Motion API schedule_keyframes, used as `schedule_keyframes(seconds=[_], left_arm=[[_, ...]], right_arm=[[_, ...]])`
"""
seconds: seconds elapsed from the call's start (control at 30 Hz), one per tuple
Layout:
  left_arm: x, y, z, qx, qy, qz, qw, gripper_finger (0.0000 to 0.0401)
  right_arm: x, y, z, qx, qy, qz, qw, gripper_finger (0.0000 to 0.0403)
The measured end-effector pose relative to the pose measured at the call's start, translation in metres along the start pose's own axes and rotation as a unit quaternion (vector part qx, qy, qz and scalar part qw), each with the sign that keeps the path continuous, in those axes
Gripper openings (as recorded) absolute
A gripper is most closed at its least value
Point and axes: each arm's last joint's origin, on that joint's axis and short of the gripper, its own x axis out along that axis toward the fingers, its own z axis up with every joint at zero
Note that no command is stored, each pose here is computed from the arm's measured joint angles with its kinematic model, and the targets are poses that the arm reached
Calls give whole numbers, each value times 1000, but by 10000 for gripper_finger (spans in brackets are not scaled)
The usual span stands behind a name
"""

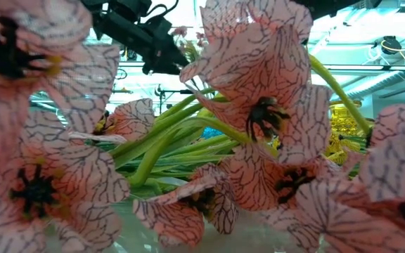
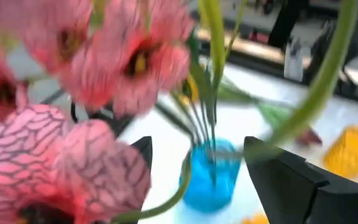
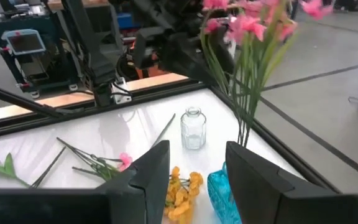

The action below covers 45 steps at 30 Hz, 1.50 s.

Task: Sort flowers into vase by color
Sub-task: Put the top pink flowers into the blue vase

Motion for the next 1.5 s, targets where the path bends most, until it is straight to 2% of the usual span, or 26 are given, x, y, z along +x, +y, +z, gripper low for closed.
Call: schedule_keyframes(seconds=[0.1,0.2,0.63,0.8,1.0,1.07,1.27,1.4,1.5], left_arm=[[-9,-1,-4,-4,32,6,999,257],[-16,-3,-3,-3,35,21,999,246],[-50,-21,3,-7,35,-1,999,196],[-63,-38,-6,-51,89,-24,994,185],[-68,-84,-30,-71,180,-86,977,168],[-69,-99,-43,-72,206,-89,972,167],[-80,-134,-87,-82,277,-58,956,167],[-88,-146,-115,-88,294,-14,952,167],[-92,-150,-135,-100,312,-3,945,169]], right_arm=[[0,0,-2,7,9,-2,1000,148],[0,0,-2,11,9,-2,1000,148],[0,0,-2,14,8,-1,1000,148],[0,0,-2,10,11,-2,1000,148],[0,0,-2,6,11,-2,1000,148],[0,0,-2,7,12,-1,1000,148],[0,0,-2,9,12,0,1000,148],[0,0,-2,10,12,0,1000,148],[0,0,-2,13,12,0,1000,148]])
